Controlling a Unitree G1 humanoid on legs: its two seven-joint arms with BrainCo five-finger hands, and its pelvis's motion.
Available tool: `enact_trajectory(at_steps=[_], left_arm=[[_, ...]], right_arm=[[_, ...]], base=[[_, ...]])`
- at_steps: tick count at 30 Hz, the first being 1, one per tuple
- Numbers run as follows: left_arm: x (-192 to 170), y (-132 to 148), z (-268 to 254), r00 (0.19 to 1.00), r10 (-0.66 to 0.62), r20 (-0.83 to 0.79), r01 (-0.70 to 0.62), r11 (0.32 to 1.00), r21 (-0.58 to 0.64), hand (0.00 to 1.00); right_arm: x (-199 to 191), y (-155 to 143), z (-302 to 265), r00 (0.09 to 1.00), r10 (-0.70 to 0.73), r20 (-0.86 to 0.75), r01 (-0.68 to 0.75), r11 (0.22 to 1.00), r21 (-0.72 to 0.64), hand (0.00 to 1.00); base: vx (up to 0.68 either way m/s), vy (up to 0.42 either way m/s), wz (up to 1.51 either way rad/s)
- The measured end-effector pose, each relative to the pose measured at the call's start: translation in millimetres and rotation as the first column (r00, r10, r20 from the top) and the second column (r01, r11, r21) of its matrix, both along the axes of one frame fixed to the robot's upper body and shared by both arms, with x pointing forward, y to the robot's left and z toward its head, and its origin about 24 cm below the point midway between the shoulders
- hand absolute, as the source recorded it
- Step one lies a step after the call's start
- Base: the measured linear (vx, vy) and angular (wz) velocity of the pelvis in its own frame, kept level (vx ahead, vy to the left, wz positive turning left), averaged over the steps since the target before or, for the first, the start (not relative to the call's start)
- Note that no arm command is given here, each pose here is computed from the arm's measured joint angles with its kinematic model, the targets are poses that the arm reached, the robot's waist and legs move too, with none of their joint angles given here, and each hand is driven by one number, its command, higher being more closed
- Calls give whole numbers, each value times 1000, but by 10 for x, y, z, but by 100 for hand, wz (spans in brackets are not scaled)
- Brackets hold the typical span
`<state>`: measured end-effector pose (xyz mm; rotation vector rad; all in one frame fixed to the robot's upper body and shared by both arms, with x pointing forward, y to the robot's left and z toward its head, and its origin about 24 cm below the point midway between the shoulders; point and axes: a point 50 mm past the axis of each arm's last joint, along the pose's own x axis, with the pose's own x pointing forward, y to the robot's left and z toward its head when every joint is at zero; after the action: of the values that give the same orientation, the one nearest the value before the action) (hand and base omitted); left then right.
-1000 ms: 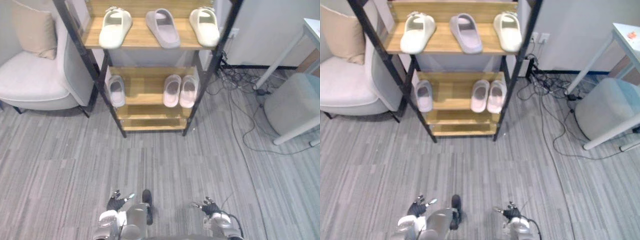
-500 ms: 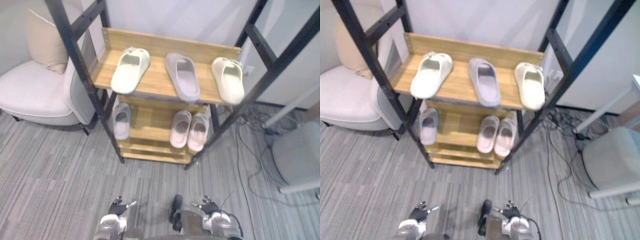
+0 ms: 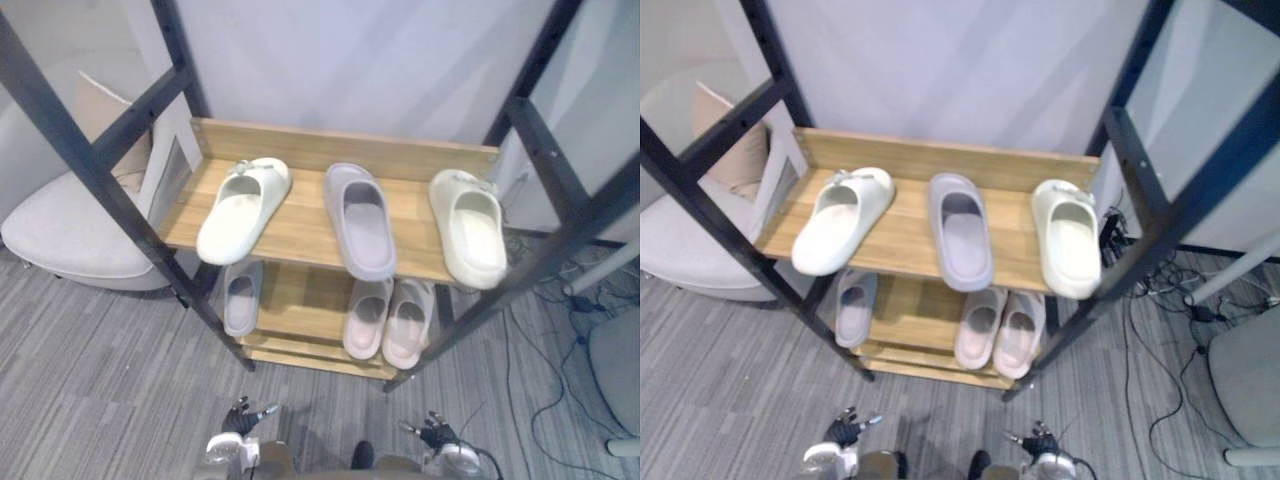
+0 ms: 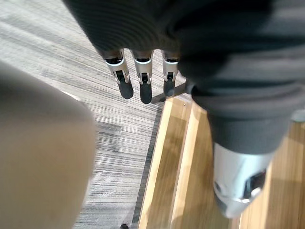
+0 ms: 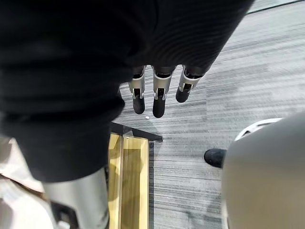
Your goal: Organize the slippers on the shoe rack
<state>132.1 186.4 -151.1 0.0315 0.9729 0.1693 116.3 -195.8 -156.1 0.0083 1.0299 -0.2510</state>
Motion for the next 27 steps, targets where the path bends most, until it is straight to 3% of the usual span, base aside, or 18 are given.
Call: enact_trajectory(at_steps=[15,20,27], left_arm=[[-104,8,-50,997,-50,-52,51,998,21,0],[-124,25,-52,997,-44,-56,46,998,30,0],[-172,65,-56,996,-64,-67,68,996,55,0]], right_arm=[[2,27,1,999,34,1,-34,999,-2,0],[220,132,297,965,139,221,-128,990,-61,0],[228,99,890,853,184,488,-113,979,-172,0]], base=[[27,41,-14],[-86,6,-33],[-70,14,-28]])
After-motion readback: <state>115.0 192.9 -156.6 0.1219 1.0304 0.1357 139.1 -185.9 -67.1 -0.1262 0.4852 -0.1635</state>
